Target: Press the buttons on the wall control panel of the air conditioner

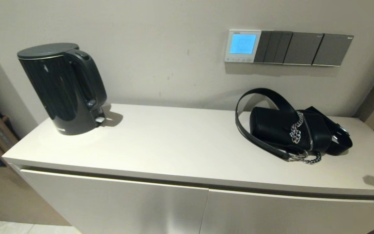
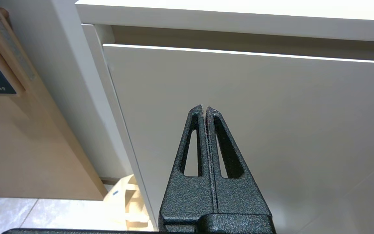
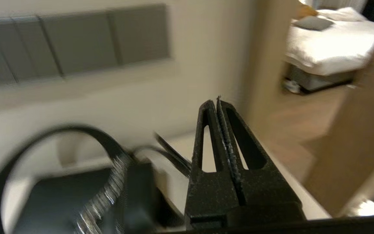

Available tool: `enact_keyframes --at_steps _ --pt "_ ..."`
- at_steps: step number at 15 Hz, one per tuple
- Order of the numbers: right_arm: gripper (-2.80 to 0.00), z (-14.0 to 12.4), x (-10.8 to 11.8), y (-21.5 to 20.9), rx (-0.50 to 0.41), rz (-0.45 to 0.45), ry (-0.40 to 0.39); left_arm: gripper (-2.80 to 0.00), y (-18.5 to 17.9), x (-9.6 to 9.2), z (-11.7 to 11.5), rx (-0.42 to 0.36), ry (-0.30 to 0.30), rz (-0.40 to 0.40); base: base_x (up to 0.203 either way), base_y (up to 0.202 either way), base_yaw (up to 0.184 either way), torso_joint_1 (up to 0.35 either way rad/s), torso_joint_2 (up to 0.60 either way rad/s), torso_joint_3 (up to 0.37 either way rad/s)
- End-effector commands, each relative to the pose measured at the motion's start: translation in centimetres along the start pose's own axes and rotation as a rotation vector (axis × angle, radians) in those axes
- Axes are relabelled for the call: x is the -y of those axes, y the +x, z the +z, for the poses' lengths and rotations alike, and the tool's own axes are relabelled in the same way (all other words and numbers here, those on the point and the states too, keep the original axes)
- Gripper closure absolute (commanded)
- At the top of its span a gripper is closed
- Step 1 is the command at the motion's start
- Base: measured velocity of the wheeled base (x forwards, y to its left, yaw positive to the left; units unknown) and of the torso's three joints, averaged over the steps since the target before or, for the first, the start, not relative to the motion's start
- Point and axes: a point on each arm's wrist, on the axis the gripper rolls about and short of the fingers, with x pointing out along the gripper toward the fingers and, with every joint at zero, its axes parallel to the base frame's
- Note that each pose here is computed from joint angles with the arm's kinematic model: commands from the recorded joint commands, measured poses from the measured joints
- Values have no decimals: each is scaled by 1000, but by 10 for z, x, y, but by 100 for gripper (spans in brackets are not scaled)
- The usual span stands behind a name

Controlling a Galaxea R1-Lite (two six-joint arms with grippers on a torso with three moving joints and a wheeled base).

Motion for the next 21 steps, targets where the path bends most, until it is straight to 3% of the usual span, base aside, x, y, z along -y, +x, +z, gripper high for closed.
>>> enact_keyframes --at_steps 1,5,12,18,21 --pt "0 5 36 -44 28 -44 19 0 0 0 0 -2 0 1 0 0 0 0 0 0" --pt "0 -33 58 -73 -38 -173 -59 0 0 0 0 -2 0 1 0 0 0 0 0 0" --pt "0 -122 66 -104 -202 -161 -141 0 0 0 0 -2 0 1 0 0 0 0 0 0" --pt "0 -157 75 -128 -206 -231 -141 0 0 0 0 -2 0 1 0 0 0 0 0 0" --pt "0 -172 77 -138 -192 -188 -125 0 0 0 0 -2 0 1 0 0 0 0 0 0"
